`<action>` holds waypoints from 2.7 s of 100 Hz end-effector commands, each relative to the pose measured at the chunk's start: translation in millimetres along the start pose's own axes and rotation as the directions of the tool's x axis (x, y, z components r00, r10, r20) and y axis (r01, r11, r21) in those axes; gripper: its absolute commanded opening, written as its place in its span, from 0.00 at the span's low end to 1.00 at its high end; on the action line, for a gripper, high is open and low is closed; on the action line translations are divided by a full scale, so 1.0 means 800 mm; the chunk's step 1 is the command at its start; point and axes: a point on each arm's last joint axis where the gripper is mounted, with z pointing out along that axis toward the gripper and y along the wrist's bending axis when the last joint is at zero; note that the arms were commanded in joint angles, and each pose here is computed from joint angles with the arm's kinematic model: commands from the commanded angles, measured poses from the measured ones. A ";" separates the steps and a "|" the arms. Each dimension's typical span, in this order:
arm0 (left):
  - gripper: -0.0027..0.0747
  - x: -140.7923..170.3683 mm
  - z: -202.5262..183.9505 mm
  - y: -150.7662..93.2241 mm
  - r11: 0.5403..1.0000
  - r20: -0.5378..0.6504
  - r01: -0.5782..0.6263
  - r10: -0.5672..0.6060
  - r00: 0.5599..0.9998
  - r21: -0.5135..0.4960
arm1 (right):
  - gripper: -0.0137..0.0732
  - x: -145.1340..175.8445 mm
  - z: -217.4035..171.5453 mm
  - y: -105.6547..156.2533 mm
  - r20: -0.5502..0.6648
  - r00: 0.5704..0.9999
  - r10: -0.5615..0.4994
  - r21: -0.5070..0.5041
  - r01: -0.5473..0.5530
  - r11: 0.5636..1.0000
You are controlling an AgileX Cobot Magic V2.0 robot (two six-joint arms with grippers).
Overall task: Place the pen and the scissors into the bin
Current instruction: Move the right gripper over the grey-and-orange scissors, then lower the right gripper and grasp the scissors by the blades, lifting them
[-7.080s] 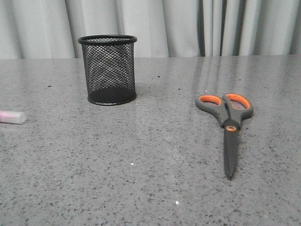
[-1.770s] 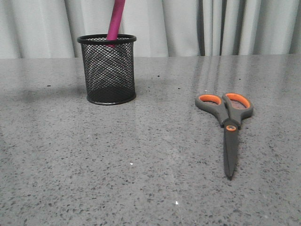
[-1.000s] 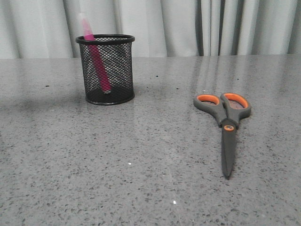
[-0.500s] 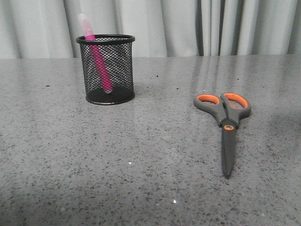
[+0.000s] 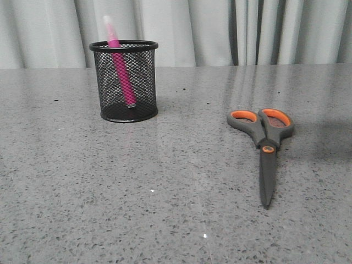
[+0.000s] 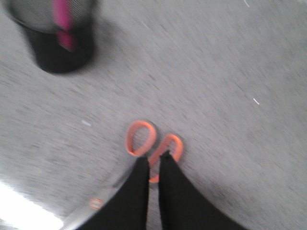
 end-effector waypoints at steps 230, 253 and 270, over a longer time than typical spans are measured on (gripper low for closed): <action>0.01 -0.008 -0.050 -0.033 0.996 0.073 -0.034 0.028 0.997 0.083 | 0.07 0.029 0.187 0.038 -0.399 0.732 0.553 0.219 -0.509 0.832; 0.01 -0.006 -0.049 -0.026 0.998 0.049 -0.057 0.056 0.997 0.021 | 0.07 0.001 0.139 0.019 -0.202 0.818 0.538 0.134 -0.521 0.843; 0.01 -0.005 -0.049 -0.021 0.997 0.042 -0.068 0.069 0.997 -0.024 | 0.07 -0.024 0.072 0.000 0.045 0.846 0.531 0.009 -0.532 0.847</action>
